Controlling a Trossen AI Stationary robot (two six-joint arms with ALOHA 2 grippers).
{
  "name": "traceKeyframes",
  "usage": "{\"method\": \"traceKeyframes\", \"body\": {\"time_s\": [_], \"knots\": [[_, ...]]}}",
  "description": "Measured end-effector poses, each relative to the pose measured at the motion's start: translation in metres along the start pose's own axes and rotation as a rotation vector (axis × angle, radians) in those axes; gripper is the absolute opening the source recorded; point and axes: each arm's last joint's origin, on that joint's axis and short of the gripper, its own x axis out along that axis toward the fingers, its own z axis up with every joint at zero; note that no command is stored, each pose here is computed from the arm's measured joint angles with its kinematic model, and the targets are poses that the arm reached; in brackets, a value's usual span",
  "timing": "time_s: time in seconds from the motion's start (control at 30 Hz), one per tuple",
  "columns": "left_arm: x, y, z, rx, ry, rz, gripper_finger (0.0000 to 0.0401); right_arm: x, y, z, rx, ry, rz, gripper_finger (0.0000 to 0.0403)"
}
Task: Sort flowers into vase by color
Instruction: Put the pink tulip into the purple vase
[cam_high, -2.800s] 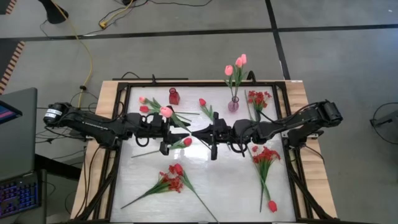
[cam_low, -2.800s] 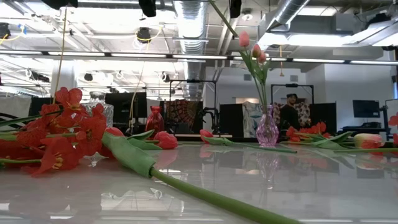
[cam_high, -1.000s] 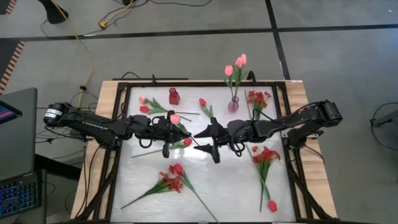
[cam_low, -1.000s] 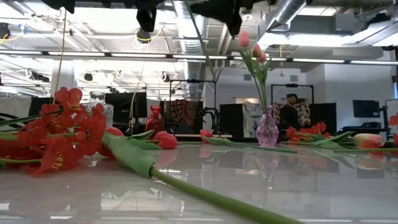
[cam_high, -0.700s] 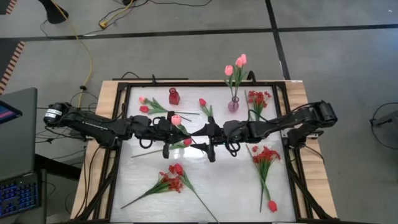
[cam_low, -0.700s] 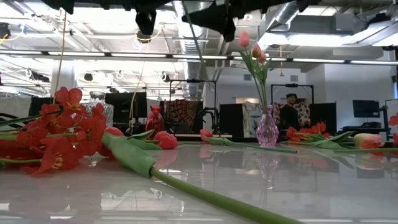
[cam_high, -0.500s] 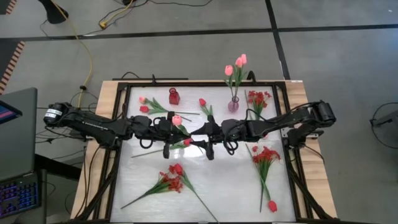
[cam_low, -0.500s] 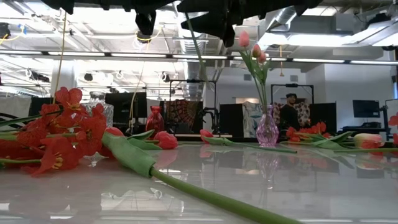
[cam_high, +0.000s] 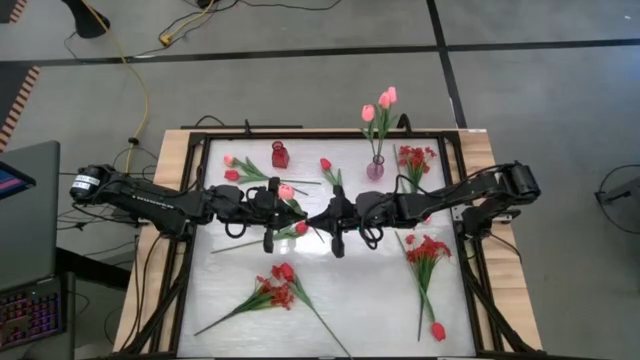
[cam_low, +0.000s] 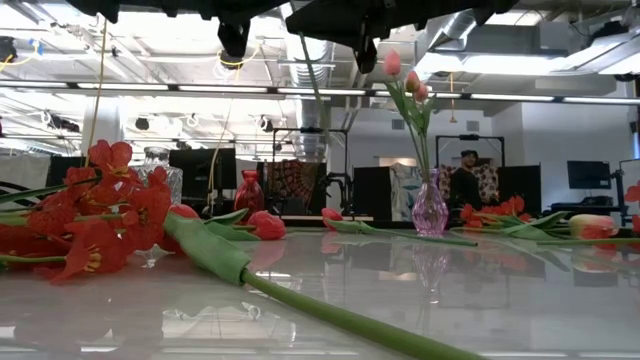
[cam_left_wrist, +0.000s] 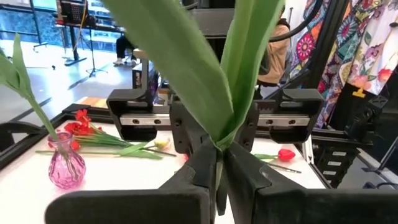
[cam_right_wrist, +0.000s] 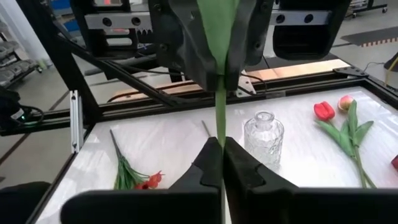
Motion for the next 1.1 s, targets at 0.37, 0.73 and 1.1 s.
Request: {"method": "traceKeyframes", "body": {"time_s": [0.37, 0.73, 1.1], "knots": [[-0.003, -0.001, -0.001, 0.029, 0.035, -0.030, 0.0152, -0.024, -0.006, 0.025, 0.010, -0.050, -0.027, 0.0025], [-0.040, 0.004, 0.016, 0.011, 0.069, 0.125, 0.0236, -0.096, -0.028, 0.015, 0.018, -0.156, -0.386, 0.0027], [-0.041, 0.005, 0.016, 0.012, 0.079, 0.147, 0.0237, -0.141, -0.058, -0.007, -0.006, -0.236, -0.807, 0.0027]]}}
